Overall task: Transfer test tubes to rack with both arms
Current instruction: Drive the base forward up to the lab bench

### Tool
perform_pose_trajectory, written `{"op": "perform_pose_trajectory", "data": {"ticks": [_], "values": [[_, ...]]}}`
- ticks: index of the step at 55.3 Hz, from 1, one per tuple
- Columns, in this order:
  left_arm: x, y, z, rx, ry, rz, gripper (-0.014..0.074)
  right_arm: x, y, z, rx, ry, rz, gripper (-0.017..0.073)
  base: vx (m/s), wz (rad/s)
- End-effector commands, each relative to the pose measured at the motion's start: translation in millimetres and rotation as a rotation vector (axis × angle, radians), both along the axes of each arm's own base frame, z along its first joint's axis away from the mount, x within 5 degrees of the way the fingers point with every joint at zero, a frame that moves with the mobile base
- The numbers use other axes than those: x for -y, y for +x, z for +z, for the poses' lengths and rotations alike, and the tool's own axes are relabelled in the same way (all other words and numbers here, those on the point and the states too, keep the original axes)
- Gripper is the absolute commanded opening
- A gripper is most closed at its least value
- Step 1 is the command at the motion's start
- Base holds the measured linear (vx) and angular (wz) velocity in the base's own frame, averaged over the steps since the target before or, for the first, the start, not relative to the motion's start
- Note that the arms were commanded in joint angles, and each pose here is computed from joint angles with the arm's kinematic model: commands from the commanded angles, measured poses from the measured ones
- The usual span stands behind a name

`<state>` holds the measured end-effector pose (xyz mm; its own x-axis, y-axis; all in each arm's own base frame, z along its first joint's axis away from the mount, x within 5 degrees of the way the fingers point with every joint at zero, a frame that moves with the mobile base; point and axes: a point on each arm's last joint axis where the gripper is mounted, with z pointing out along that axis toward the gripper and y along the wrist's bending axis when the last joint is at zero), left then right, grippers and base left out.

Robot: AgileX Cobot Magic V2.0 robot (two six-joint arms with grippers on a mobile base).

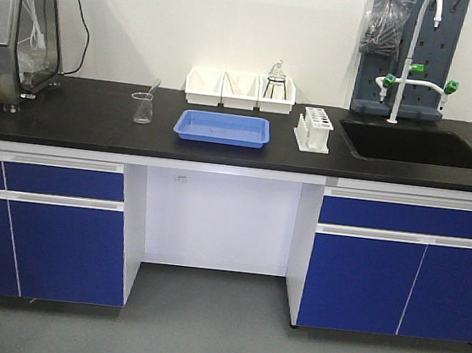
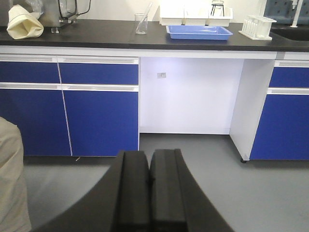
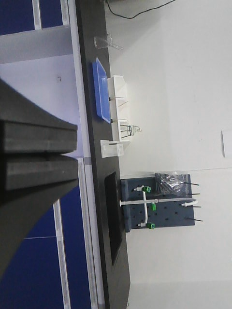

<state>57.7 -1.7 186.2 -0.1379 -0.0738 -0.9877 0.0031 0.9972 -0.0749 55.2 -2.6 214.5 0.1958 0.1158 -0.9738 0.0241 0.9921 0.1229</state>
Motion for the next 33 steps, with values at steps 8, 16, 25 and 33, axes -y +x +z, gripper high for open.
{"op": "perform_pose_trajectory", "data": {"ticks": [8,16,25,33], "values": [[-1.0,2.5,-2.6,0.03,-0.01,0.012,-0.0007,-0.2,-1.4,5.4,0.074,-0.011,-0.001,0.001,0.0,0.0],[-1.0,2.5,-2.6,0.03,-0.01,0.012,-0.0007,-0.2,-1.4,5.4,0.074,-0.011,-0.001,0.001,0.0,0.0],[-1.0,2.5,-2.6,0.03,-0.01,0.012,-0.0007,-0.2,-1.5,5.5,0.075,-0.011,-0.001,0.001,0.0,0.0],[-1.0,2.5,-2.6,0.03,-0.01,0.012,-0.0007,-0.2,-1.5,5.5,0.075,-0.011,-0.001,0.001,0.0,0.0]]}}
